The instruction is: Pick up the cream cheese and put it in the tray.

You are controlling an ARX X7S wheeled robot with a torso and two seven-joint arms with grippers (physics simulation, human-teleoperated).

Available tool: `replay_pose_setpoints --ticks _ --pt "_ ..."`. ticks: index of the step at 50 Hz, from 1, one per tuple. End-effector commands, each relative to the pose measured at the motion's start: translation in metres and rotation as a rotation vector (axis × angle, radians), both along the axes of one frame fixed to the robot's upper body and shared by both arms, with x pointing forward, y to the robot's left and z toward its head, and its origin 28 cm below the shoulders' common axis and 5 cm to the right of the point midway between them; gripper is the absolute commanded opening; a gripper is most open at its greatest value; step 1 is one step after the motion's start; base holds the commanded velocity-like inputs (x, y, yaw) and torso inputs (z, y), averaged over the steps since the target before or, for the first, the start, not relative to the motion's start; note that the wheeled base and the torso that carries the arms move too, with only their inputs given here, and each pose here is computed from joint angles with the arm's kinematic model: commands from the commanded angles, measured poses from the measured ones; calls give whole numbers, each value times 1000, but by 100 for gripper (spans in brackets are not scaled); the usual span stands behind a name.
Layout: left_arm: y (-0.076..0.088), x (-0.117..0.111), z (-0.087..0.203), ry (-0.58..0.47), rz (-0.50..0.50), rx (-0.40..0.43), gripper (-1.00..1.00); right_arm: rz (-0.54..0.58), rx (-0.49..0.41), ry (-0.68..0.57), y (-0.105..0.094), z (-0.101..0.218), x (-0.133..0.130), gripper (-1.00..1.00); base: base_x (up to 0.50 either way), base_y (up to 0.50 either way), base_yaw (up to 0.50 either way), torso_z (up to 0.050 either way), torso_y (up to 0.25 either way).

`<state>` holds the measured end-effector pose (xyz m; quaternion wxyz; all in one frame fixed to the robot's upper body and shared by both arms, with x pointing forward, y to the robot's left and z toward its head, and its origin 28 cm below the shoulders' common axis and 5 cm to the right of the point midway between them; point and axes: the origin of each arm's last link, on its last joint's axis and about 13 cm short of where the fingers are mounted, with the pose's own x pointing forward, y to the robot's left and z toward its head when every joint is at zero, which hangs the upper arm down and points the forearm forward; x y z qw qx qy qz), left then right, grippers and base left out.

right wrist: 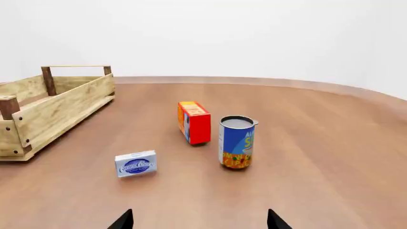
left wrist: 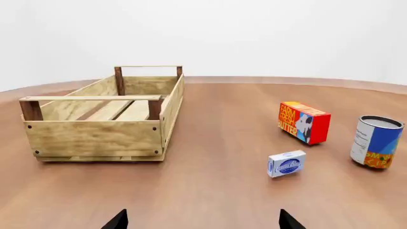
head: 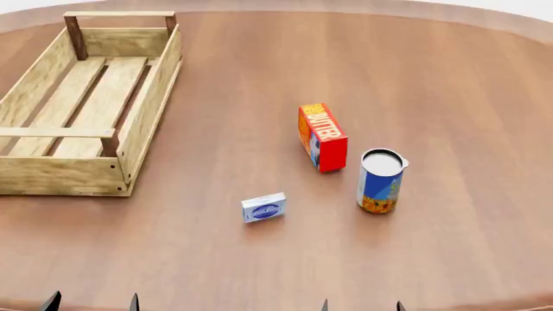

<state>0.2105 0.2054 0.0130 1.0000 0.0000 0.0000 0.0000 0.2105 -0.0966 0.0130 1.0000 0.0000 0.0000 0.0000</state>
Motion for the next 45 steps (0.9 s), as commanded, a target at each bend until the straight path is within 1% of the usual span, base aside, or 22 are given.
replay_pose_setpoints --ticks 1,3,9,16,21,22,24,27,28,29,32,33,36,37,40,42,45 --pt "3 -3 -6 24 5 -22 100 22 7 24 2 -6 4 100 0 0 0 0 0" --pt "3 -1 -7 28 6 -11 100 24 5 30 3 -8 6 100 0 0 0 0 0" --pt "2 -1 -5 20 0 -27 100 24 2 38 4 -10 7 100 0 0 0 0 0" --pt "2 0 -7 22 6 -23 100 22 0 39 5 -11 9 100 0 0 0 0 0" --pt "5 2 1 -8 28 -26 100 21 -8 27 7 -10 12 100 0 0 0 0 0" --pt "6 2 3 -15 30 -24 100 18 -19 33 7 -10 13 100 0 0 0 0 0" --pt "6 3 9 -46 39 -11 100 23 -13 18 7 -5 13 100 0 0 0 0 0" --pt "7 5 14 -60 47 -2 100 26 -23 3 8 -1 13 100 0 0 0 0 0" --pt "7 4 18 -77 44 -11 100 22 -23 -13 8 3 14 100 0 0 0 0 0" --pt "7 4 20 -86 45 -2 100 19 -22 -17 7 4 15 100 0 0 0 0 0" --pt "11 7 29 -144 91 17 100 20 -34 -50 7 12 15 100 0 0 0 0 0" --pt "11 7 29 -144 91 17 100 20 -34 -50 7 12 15 100 0 0 0 0 0" --pt "16 6 38 -209 130 32 100 5 -41 -82 5 21 15 100 0 0 0 0 0" --pt "17 6 42 -223 132 23 100 3 -37 -91 5 24 15 100 0 0 0 0 0" --pt "20 2 52 -276 149 34 100 2 -41 -125 4 32 12 100 0 0 0 0 0" --pt "22 -1 62 -334 167 41 100 -5 -50 -156 5 37 9 100 0 0 0 0 0" --pt "25 -8 72 -385 184 25 100 -5 -45 -187 5 42 5 100 0 0 0 0 0"
